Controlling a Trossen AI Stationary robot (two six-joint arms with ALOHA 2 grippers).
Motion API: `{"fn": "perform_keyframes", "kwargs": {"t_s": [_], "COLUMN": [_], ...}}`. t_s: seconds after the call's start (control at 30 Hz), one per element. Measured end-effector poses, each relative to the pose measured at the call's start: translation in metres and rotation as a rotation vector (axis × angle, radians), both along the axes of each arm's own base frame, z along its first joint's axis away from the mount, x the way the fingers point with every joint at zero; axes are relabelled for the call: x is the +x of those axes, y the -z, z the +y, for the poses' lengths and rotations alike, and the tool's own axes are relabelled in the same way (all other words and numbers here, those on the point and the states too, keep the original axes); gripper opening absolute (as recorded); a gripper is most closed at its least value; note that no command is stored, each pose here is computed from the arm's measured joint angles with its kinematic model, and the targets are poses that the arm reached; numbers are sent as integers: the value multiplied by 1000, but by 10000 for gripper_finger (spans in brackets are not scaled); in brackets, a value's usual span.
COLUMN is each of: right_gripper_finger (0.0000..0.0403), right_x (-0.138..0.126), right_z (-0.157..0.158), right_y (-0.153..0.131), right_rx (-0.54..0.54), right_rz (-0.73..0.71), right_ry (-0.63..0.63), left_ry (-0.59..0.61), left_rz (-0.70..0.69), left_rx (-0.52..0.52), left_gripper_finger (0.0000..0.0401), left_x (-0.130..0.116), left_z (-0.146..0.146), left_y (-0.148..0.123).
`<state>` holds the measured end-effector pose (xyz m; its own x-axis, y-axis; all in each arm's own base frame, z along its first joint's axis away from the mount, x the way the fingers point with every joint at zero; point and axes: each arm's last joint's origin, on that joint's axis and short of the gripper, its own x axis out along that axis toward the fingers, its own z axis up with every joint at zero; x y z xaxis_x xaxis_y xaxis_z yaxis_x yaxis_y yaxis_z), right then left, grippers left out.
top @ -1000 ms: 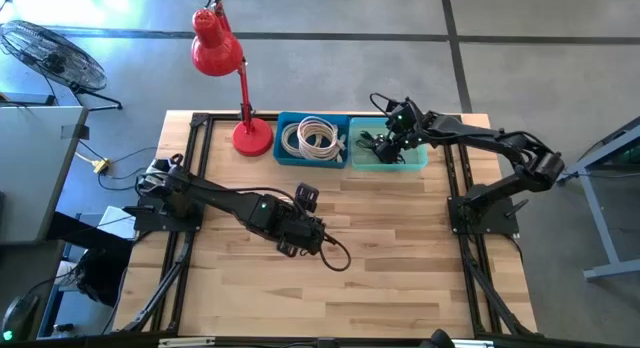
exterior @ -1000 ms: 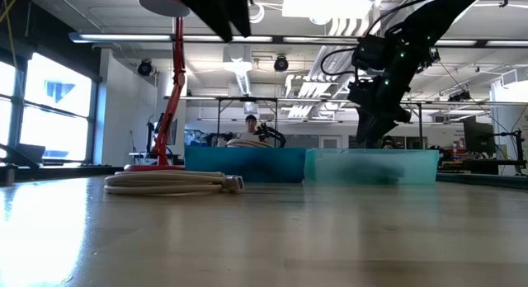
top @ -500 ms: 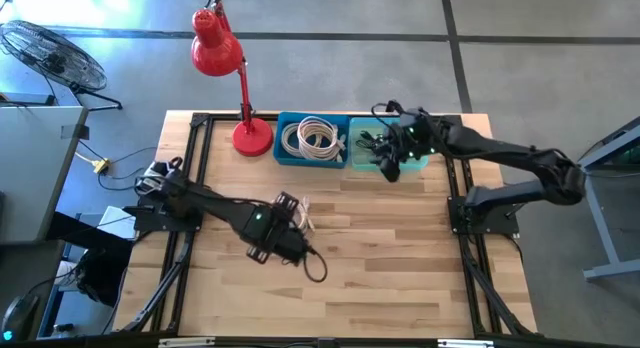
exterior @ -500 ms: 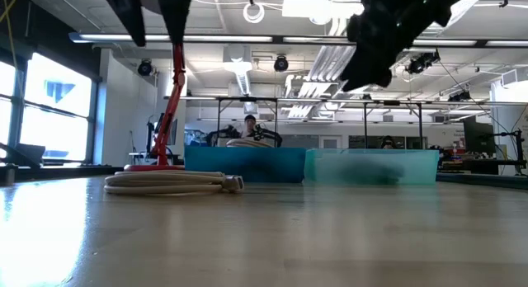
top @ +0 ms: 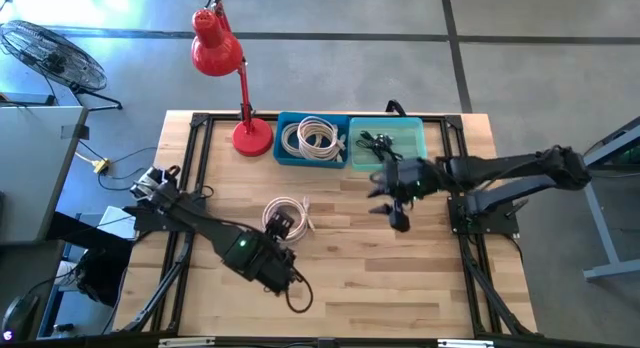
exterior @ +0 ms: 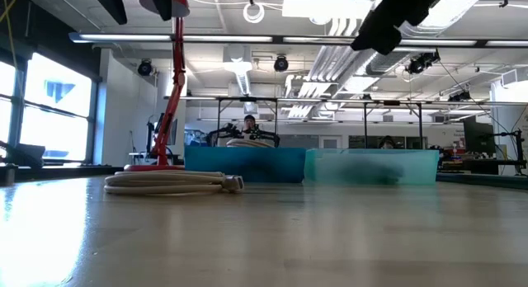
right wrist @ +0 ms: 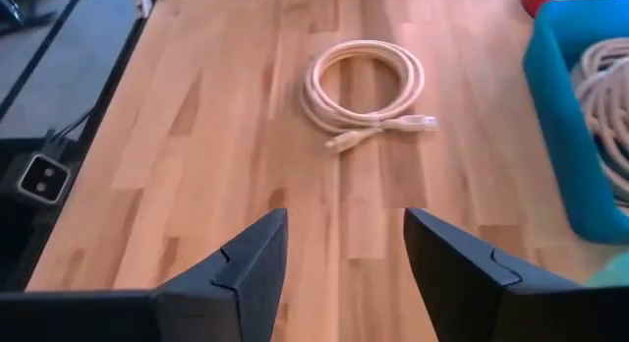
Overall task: Pick & Place USB Port
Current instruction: Put the brown charger cable into the blue bin
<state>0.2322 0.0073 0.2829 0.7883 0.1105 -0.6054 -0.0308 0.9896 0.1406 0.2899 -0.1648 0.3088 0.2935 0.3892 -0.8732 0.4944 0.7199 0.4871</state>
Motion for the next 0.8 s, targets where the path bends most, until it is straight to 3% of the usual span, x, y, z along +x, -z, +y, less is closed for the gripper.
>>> {"fn": "perform_keyframes", "kwargs": {"t_s": [0.17,0.5,0.8], "right_gripper_finger": [197,197,197], "right_x": [-2,-10,-17], "right_z": [30,65,82], "right_y": [0,-2,4], "right_rx": [-47,-92,-71], "right_rz": [-8,-41,-50], "right_ry": [-27,-43,-47], "left_ry": [-24,-47,-74], "left_rz": [-30,209,295], "left_rx": [19,-154,-203], "left_gripper_finger": [230,230,230], "left_x": [-1,18,48], "left_z": [-6,-17,16], "left_y": [2,43,70]}}
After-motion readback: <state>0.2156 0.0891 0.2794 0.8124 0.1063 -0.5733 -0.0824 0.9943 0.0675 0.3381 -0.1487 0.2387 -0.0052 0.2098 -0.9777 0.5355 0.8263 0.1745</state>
